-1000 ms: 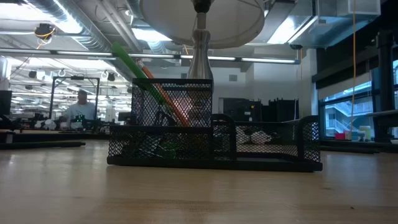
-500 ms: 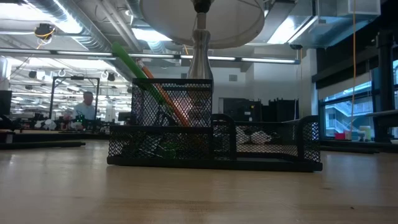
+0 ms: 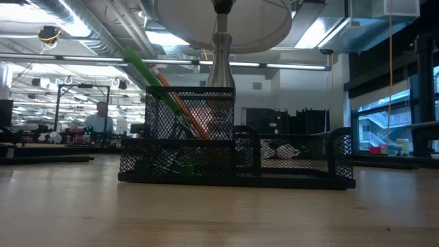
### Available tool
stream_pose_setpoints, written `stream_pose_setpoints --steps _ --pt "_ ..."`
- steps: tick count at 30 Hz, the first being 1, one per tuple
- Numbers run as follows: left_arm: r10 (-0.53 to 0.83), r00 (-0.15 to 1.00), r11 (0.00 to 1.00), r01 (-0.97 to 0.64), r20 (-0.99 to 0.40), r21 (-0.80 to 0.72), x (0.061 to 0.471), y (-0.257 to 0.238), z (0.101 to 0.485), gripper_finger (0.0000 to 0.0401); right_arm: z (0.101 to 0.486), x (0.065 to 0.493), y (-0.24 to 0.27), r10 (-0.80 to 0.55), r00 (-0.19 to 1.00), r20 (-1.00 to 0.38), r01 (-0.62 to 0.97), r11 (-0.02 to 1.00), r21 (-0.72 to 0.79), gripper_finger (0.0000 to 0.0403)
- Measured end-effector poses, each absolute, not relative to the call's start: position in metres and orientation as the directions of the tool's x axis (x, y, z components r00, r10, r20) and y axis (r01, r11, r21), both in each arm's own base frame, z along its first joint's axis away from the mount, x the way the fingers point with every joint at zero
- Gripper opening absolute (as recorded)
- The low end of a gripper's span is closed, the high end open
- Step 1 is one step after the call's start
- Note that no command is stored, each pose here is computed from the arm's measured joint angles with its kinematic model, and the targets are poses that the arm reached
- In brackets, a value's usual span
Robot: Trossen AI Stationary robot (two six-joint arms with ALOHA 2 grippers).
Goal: Pick and place office supplies into organizer
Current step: Put the bottom right black pen into the black desk organizer
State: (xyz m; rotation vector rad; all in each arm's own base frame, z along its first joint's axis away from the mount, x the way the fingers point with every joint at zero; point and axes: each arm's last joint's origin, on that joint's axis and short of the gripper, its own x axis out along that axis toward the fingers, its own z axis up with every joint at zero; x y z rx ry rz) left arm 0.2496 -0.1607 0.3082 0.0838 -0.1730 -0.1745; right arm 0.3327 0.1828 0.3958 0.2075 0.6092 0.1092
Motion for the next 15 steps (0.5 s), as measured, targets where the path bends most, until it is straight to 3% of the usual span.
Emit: stream_pose_setpoints --steps 4,7,11,15 --pt "-0.051 0.987 0.957 0.005 0.153 0.290 0.241 -0.167 0.310 0.0148 0.396 0.333 0.183 0.162 0.815 -0.556 -0.037 0.972 0.230 0.0038" --pt "0.138 0.982 0.899 -0.178 0.127 0.400 0.230 -0.172 0.311 0.0148 0.396 0.333 0.183 0.162 0.815 -0.556 -0.035 0.972 0.232 0.0038" --pt "0.405 0.912 0.719 -0.363 0.068 0.592 0.211 -0.181 0.310 0.0148 0.396 0.333 0.183 0.162 0.815 -0.557 -0.021 0.968 0.251 0.0038" --pt "0.565 0.825 0.506 -0.373 0.028 0.778 0.205 -0.187 0.316 0.0148 0.396 0.334 0.181 0.157 0.816 -0.557 0.003 0.961 0.275 0.0038"
